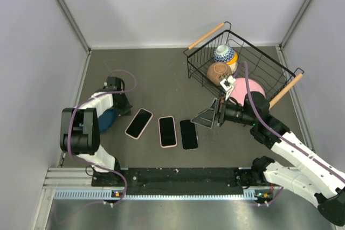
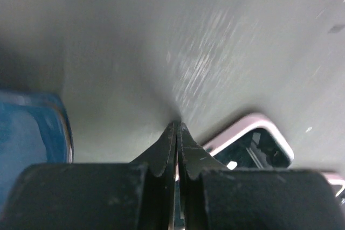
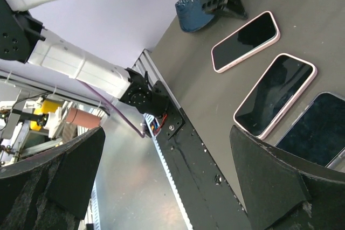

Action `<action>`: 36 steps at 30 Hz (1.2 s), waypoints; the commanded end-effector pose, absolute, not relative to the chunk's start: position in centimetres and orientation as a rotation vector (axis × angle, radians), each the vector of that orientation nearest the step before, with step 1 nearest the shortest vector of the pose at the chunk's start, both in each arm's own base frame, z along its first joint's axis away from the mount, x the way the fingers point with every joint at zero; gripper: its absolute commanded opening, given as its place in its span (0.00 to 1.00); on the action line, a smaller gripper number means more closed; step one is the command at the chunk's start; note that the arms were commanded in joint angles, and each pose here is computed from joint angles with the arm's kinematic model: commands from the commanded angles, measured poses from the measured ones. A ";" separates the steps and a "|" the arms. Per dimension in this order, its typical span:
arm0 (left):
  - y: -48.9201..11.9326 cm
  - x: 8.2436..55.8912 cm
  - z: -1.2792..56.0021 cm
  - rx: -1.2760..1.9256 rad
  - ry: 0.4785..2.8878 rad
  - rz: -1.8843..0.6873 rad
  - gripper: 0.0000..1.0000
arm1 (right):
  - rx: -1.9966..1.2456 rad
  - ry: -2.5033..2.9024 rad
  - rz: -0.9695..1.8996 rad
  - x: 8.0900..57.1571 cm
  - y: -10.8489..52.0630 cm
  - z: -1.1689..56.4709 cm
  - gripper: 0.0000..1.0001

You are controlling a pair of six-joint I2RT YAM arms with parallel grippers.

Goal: Put the phone into the phone case

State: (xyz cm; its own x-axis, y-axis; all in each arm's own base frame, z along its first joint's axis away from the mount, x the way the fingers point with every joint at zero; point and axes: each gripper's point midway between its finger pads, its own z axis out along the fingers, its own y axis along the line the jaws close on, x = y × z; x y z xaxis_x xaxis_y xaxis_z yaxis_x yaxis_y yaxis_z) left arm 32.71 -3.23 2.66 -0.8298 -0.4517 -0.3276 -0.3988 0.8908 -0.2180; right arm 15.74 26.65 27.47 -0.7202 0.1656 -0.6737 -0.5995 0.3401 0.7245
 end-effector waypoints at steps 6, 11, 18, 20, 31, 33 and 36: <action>-5.4 24.4 1.2 -0.766 2.722 -0.352 0.00 | -0.404 1.834 1.428 15.6 26.0 30.0 0.99; -7.7 22.1 1.9 -0.863 2.669 -0.478 0.00 | -0.402 1.818 1.426 15.5 25.8 30.4 0.99; -10.4 20.9 4.5 -0.844 2.556 -0.518 0.03 | -0.393 1.841 1.423 15.4 25.7 29.6 0.99; -9.4 21.8 6.1 -0.821 2.508 -0.457 0.07 | -0.389 1.866 1.411 15.3 25.6 28.9 0.99; -12.7 24.8 23.6 -0.139 2.038 -0.728 0.99 | -0.304 1.978 1.098 16.3 21.6 27.7 0.99; -15.1 23.2 26.0 0.012 1.989 -0.896 0.99 | -0.215 1.948 1.000 17.2 19.7 29.1 0.99; -17.9 20.6 29.0 0.189 1.879 -1.130 0.99 | -0.117 1.899 0.896 17.4 17.1 30.5 0.99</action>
